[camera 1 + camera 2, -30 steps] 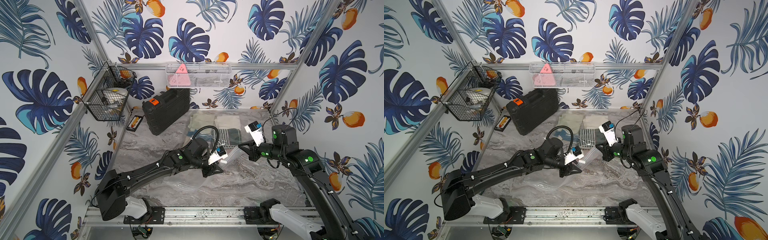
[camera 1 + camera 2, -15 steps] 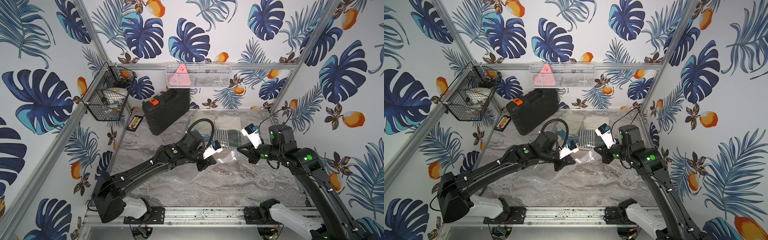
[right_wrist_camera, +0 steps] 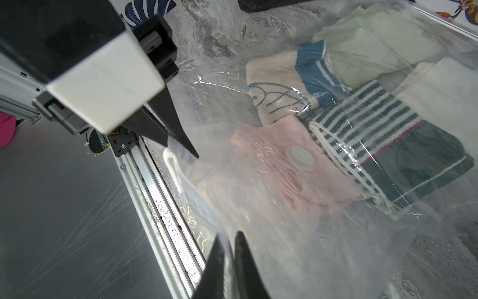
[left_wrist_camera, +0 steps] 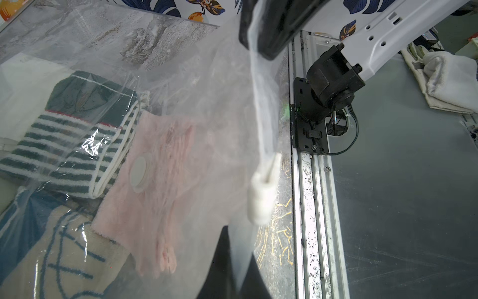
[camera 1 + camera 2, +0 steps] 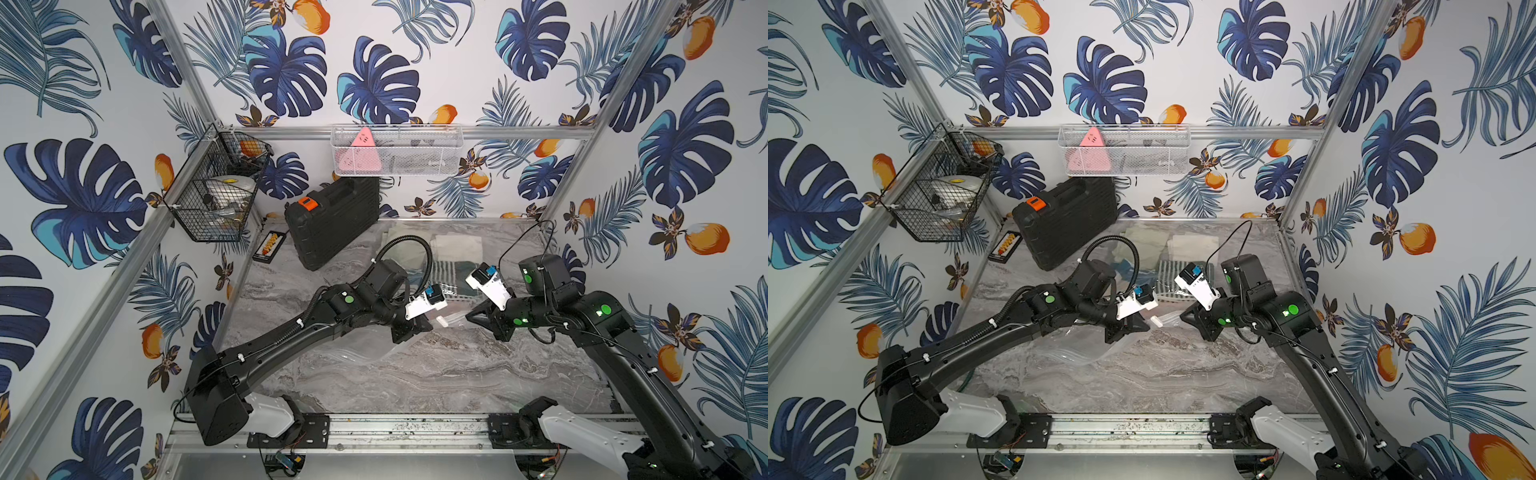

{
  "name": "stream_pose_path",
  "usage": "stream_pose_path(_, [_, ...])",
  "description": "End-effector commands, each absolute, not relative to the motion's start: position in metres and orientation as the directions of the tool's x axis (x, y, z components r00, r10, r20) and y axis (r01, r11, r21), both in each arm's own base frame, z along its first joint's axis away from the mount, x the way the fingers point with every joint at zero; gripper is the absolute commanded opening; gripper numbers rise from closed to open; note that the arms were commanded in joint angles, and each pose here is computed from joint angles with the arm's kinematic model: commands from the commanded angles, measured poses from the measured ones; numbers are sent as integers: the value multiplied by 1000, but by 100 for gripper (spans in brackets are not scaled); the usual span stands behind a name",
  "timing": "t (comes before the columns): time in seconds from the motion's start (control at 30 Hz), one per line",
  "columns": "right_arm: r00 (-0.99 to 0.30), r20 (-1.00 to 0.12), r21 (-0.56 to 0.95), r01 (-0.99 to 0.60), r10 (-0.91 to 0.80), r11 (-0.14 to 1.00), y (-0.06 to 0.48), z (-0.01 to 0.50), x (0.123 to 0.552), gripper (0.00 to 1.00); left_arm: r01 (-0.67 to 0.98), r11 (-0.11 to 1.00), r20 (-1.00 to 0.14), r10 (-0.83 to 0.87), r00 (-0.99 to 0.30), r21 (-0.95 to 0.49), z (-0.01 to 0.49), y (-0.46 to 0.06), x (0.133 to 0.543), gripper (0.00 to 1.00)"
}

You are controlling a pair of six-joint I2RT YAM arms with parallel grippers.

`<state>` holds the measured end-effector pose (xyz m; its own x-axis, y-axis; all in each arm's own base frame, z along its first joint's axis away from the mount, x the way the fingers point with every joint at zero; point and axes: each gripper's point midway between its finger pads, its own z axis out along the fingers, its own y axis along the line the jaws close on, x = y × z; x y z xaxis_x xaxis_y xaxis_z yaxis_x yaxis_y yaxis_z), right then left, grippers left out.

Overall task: Place the folded towel into the vacuum bag
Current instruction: Close the vacuum bag at the center of the board.

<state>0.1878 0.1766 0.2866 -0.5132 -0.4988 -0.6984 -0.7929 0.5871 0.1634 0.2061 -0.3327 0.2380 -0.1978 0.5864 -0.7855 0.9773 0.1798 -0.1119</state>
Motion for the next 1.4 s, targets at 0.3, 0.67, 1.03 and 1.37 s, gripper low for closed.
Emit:
stream_pose_path(0.3, [-470, -742, 106, -787, -478, 608, 173, 308, 193, 0, 987, 95, -871, 466, -156, -126, 282, -352, 201, 51])
stream_pose_path(0.67, [-466, -752, 115, -789, -467, 603, 174, 310, 192, 0, 987, 50, -922, 352, -162, -154, 312, -370, 210, 45])
stream_pose_path(1.03, [-456, -762, 107, -789, -460, 605, 175, 313, 195, 0, 982, 38, -915, 358, -188, -187, 307, -367, 216, 20])
stream_pose_path(1.37, [-455, -770, 114, -788, -447, 606, 177, 315, 196, 0, 980, 18, -906, 376, -192, -201, 297, -370, 215, 8])
